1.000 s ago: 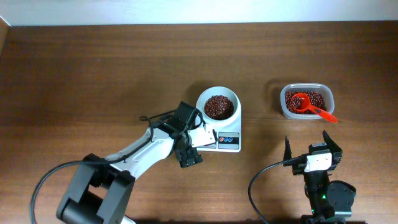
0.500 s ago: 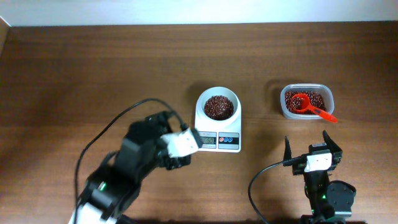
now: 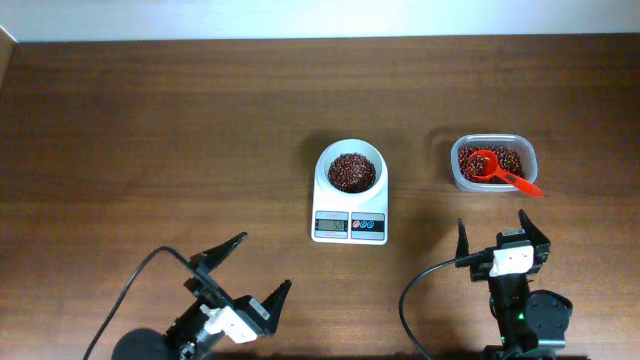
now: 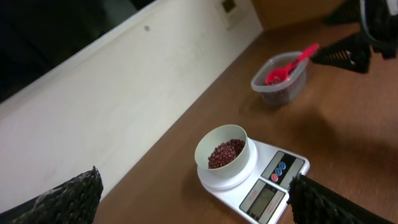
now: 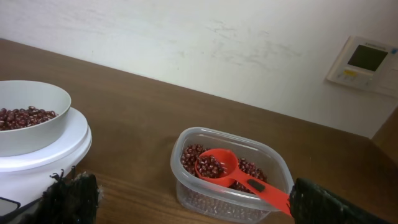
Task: Scoop item into bowl and weigh 50g on scale
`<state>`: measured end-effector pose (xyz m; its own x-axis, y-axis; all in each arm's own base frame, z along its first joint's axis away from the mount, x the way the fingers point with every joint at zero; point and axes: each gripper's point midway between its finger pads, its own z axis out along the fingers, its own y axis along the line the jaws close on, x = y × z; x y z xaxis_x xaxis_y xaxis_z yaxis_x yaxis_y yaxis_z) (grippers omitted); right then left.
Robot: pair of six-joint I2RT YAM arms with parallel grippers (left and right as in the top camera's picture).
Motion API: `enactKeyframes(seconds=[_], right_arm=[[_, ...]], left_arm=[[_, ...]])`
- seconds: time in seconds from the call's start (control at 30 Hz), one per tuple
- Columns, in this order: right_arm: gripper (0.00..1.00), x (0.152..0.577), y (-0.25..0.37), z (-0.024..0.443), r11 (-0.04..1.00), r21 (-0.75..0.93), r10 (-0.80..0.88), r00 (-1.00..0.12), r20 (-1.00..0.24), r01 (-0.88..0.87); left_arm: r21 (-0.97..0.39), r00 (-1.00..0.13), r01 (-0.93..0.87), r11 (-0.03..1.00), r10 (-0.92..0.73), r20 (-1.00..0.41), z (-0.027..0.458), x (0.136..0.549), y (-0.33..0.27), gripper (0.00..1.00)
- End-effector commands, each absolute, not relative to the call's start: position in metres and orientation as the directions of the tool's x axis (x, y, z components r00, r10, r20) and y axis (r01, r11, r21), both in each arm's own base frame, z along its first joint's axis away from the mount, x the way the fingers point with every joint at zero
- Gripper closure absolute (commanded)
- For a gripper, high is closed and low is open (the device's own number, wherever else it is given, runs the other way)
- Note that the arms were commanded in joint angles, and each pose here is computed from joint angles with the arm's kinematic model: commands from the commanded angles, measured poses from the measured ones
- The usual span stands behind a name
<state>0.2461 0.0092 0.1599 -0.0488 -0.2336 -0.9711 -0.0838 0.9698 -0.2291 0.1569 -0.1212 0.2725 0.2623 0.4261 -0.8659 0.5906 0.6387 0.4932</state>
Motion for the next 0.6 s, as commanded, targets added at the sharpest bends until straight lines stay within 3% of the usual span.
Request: enactKeyframes(seconds=[0.0,0.13,0.23,0.37,0.43,0.57], right_arm=[[0.01,0.246,0.009,0.158,0.972,-0.219,-0.224,-0.053,-0.973,-0.083],[0.01,0.246,0.009,0.158,0.972,-0.219,-0.224,-0.053,-0.973,-0.083],[0.01,0.246,0.009,0.158,0.972,-0.219,-0.224,-0.054,-0.973,-0.083],[0.01,0.246,0.009,0.158,0.972,-0.219,-0.224,-0.053,-0.973,-0.083],[0.01,0.246,0.009,0.158,0.972,-0.219,-0.224,-0.053,-0.973,-0.083],[0.01,0.246,0.009,0.158,0.972,-0.219,-0.224,-0.053,-0.973,-0.083]], left_arm=[[0.381,0.226,0.572,0.727,0.307,-0.925,0.269,0.161,-0.115,0.01],[0.341,0.287,0.505,0.793,0.218,-0.933,0.280,0.180,-0.112,0.01],[0.197,0.339,0.393,0.898,0.057,-0.939,0.294,0.198,-0.093,0.01],[0.024,0.378,0.269,0.963,-0.082,-0.922,0.284,0.214,-0.065,0.01],[-0.066,0.327,0.215,0.974,-0.136,-0.935,0.261,0.225,-0.052,0.01],[-0.067,0.207,0.138,0.988,-0.095,-0.974,0.230,0.237,-0.040,0.01]])
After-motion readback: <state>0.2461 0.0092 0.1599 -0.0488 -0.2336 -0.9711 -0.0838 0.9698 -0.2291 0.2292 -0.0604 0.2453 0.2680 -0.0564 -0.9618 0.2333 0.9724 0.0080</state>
